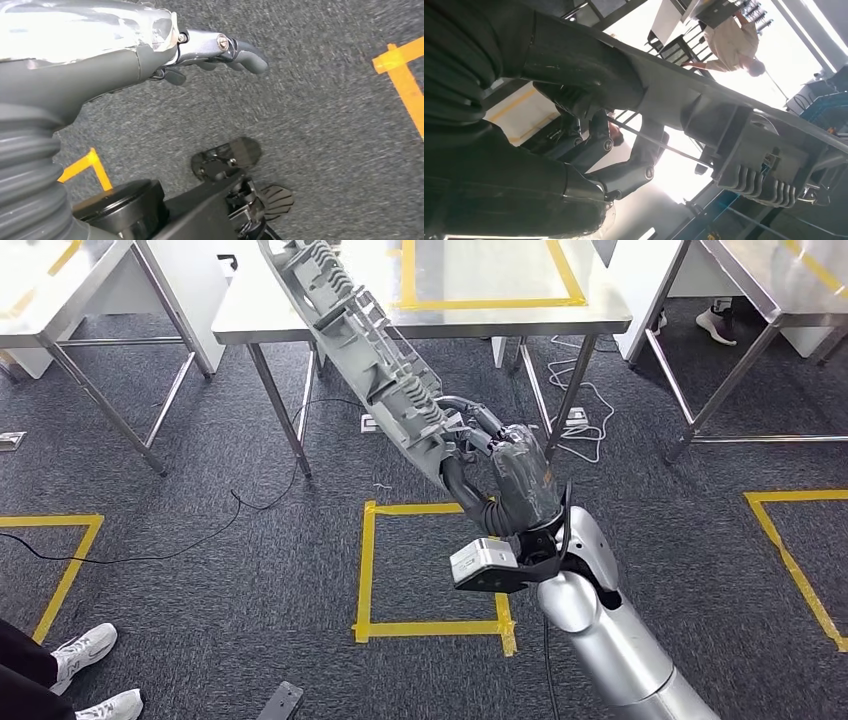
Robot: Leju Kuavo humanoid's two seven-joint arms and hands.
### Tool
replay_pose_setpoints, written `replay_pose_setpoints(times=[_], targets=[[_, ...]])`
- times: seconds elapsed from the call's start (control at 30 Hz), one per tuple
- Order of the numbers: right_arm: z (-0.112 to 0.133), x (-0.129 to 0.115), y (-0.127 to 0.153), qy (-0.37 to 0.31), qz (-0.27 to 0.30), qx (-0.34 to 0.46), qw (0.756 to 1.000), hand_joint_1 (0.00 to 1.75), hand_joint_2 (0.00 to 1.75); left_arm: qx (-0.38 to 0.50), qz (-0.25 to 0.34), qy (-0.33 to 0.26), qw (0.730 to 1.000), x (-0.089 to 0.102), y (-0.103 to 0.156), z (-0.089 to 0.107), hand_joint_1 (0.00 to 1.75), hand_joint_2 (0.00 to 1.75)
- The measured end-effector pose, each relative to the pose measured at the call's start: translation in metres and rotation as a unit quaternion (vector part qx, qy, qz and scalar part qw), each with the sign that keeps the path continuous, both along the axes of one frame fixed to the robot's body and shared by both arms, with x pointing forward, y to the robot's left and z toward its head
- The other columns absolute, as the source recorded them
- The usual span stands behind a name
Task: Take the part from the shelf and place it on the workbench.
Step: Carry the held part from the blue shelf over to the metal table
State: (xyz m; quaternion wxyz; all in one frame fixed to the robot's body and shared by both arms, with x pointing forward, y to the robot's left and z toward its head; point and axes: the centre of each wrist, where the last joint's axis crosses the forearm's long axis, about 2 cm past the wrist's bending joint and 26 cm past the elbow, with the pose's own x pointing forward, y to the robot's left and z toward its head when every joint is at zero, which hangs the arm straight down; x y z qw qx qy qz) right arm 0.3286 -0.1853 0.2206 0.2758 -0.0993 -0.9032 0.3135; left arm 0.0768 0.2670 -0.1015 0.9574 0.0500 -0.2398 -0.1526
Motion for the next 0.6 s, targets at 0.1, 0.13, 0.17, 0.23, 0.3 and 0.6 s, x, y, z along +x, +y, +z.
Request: replay_pose_setpoints(times=[0.1, 0.13, 0.17, 0.23, 0.3, 0.6], targets=[[0.0003, 0.0001, 0.0001, 0.0, 0.0, 0.0, 1.0, 1.75, 1.75, 0.001, 0.0, 0.002, 1.0, -0.0011, 0.0009, -0.0002, 0.0, 1.75], [0.0003, 0.0001, 0.0002, 0.0, 0.0, 0.001, 1.0, 1.75, 1.75, 0.001, 0.0, 0.002, 1.0, -0.0011, 0.0011, -0.0003, 0.0, 1.75], [0.0003, 0.0, 0.0004, 0.0, 0.0, 0.001, 1.0, 1.75, 1.75, 0.001, 0.0, 0.001, 1.0, -0.0007, 0.0012, -0.0002, 0.0, 1.75], [0.0004, 0.0, 0.0006, 0.0, 0.0, 0.001, 1.0, 1.75, 1.75, 0.001, 0.0, 0.001, 1.0, -0.0004, 0.0012, -0.0001, 0.0, 1.75], [0.0003, 0.0, 0.0007, 0.0, 0.001, 0.001, 1.0, 1.75, 1.75, 0.002, 0.0, 0.001, 1.0, -0.0009, 0.0013, -0.0002, 0.0, 1.75], [0.0039, 0.0022, 0.0012, -0.004, 0.003, 0.004, 1.0, 1.75, 1.75, 0.002, 0.002, 0.001, 1.0, 0.0005, 0.0019, 0.0, 0.0, 1.75]])
